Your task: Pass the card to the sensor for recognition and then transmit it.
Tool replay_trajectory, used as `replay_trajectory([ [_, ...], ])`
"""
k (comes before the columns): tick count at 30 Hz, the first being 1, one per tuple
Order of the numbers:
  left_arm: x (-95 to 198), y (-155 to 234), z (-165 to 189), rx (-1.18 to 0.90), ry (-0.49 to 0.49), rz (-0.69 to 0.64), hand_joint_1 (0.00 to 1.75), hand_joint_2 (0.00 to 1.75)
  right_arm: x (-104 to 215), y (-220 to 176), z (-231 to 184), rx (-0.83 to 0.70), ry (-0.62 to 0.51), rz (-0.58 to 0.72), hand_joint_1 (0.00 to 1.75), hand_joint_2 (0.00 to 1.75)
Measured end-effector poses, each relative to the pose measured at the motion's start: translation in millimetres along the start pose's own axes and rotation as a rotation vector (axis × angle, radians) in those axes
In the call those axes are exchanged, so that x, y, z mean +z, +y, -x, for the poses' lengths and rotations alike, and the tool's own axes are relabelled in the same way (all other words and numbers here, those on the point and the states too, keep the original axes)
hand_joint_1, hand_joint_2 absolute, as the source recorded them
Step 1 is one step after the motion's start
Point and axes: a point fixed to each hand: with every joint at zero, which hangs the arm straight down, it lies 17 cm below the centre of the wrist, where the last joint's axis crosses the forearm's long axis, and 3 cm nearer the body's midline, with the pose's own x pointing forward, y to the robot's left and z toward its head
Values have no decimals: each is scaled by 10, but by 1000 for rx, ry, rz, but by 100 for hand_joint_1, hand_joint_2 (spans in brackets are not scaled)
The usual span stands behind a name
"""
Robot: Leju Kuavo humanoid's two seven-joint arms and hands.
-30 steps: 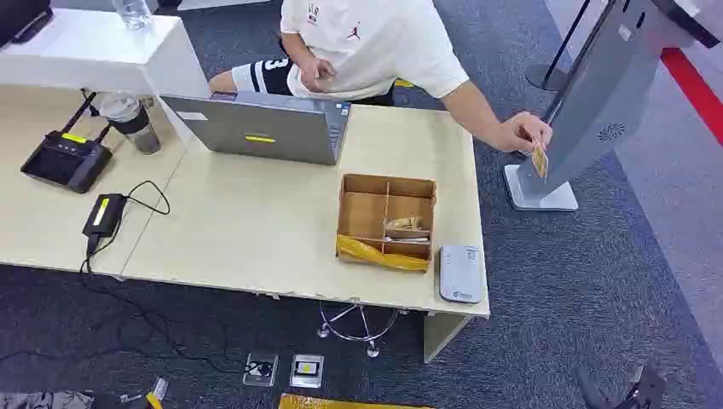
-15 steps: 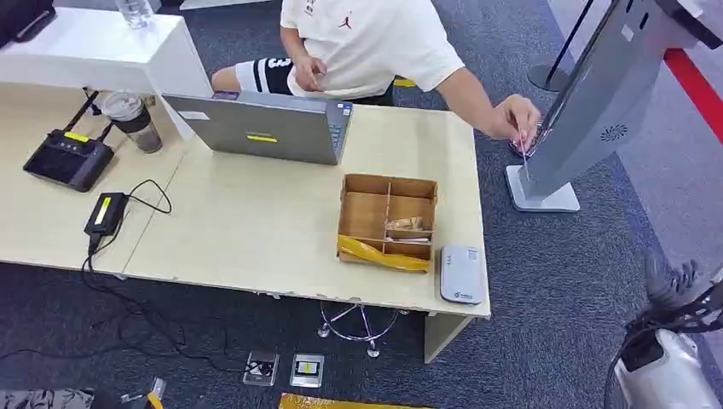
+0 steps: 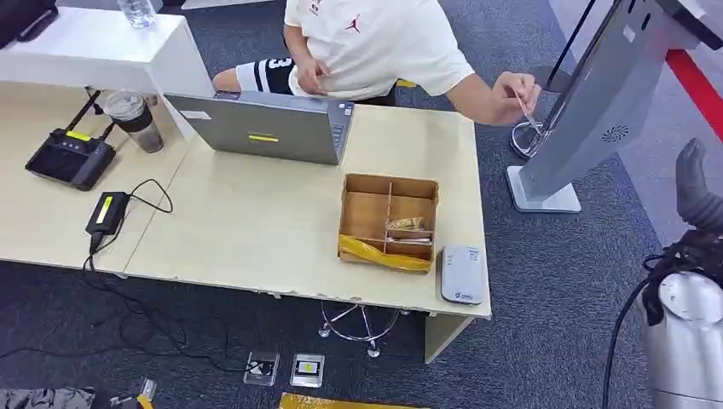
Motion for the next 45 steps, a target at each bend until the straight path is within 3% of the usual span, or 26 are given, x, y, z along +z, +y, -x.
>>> replay_trajectory([
  [4,-13,12,-20,-14,-4,-9,0,175,6,311,-767,45,-203,-129,0,175],
  [6,-140,-47,-33,-47,-12,-76,0,175,58,444,-1085,78,-283,-163,0,175],
  [8,-317,-304,-5,-65,-13,-136,0,175,145,633,-1383,109,-354,-207,0,175],
  [12,-494,-1071,55,-34,-1,-34,0,175,540,1182,-1915,144,-473,-397,0,175],
  [16,-538,-1330,2,-18,2,27,0,175,931,1590,-2248,193,-562,-529,0,175],
  [20,-548,-1463,17,-19,14,57,0,175,1264,1897,-2404,204,-605,-648,0,175],
  [26,-581,-1678,-3,-29,26,94,0,175,1512,2250,-2410,261,-641,-727,0,175],
  [36,-609,-1800,-36,-51,38,117,0,175,1673,2610,-2167,340,-626,-750,0,175],
  [45,-615,-1856,-30,-60,46,126,0,175,1649,2659,-2056,374,-591,-750,0,175],
])
